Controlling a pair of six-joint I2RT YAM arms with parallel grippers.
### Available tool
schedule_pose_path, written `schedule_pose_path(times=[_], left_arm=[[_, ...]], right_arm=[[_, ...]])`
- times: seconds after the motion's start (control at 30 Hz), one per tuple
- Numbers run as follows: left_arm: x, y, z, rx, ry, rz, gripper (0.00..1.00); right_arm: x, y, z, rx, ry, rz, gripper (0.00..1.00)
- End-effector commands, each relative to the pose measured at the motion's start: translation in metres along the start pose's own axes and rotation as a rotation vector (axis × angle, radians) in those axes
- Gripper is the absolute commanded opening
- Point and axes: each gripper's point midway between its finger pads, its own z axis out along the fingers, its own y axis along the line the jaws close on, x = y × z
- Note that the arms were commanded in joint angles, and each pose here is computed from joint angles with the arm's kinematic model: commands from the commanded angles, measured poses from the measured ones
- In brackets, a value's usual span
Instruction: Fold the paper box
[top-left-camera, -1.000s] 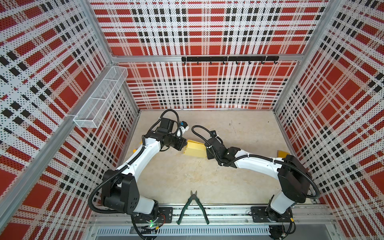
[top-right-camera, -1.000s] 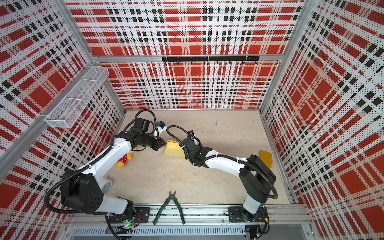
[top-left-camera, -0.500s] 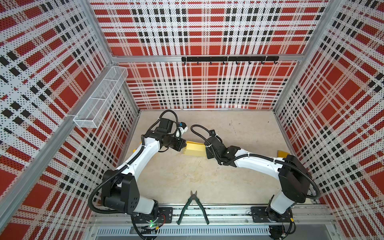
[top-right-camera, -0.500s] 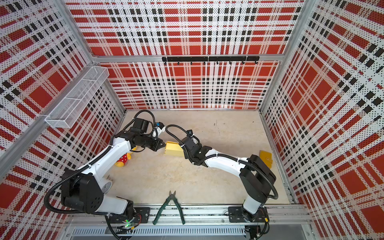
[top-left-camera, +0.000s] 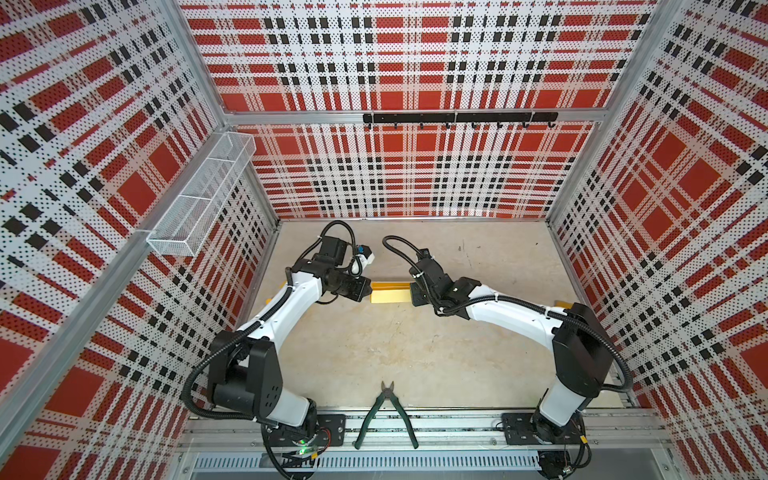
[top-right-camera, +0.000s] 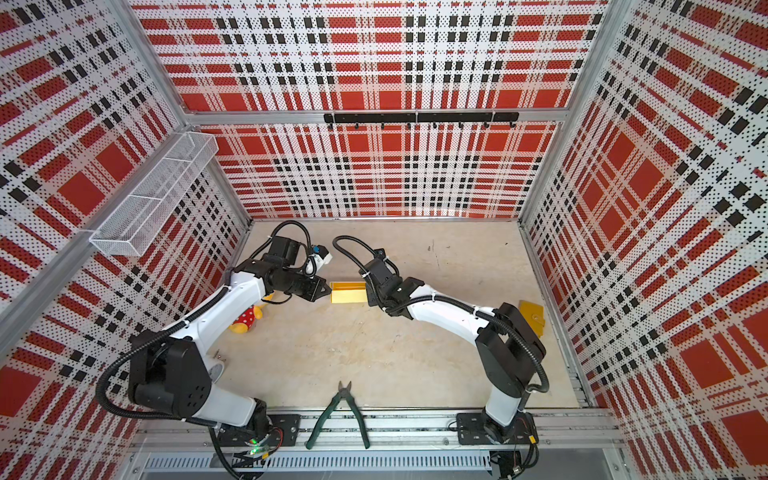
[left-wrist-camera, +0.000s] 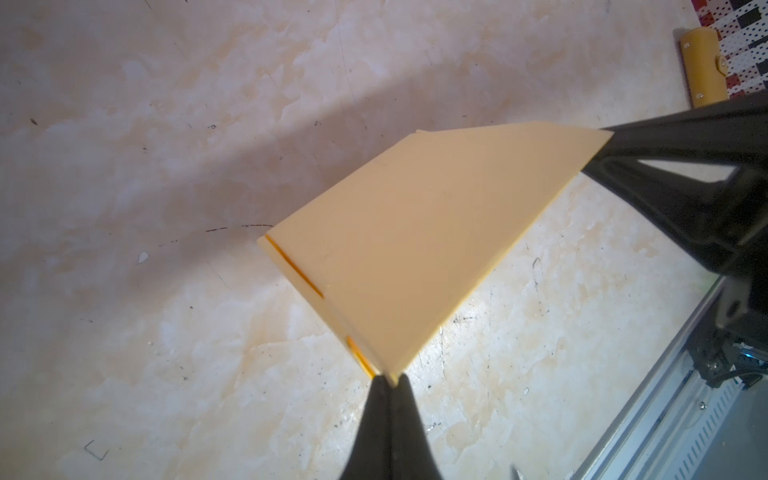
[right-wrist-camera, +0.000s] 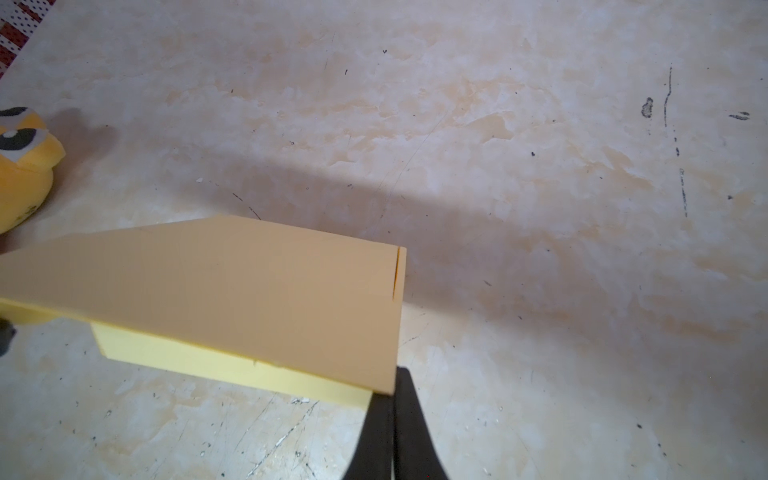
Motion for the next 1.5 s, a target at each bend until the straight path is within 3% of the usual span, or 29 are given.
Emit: schedule_pose_path(times=[0.0, 0.67, 0.8, 1.47], left_arm=[[-0.005, -0.006, 0.01, 0.058, -0.016, -0.027, 0.02], [-0.024, 0.012, 0.014, 0.115, -0.049, -0.195, 0.0], [-0.027, 0.017, 0.016, 0.121, -0.047, -0.219, 0.0], [-0.054, 0.049, 0.033, 0.088, 0.013, -0.229, 0.0]], right_arm=[[0.004, 0.02, 0.007, -0.067, 0.032, -0.003, 0.0], [-0.023, 0.007, 0.019, -0.08, 0.045, 0.026, 0.0], [-0.024, 0.004, 0.02, -0.105, 0.102, 0.039, 0.0], [-0.055, -0.016, 0.048, -0.134, 0.189, 0.025, 0.0]])
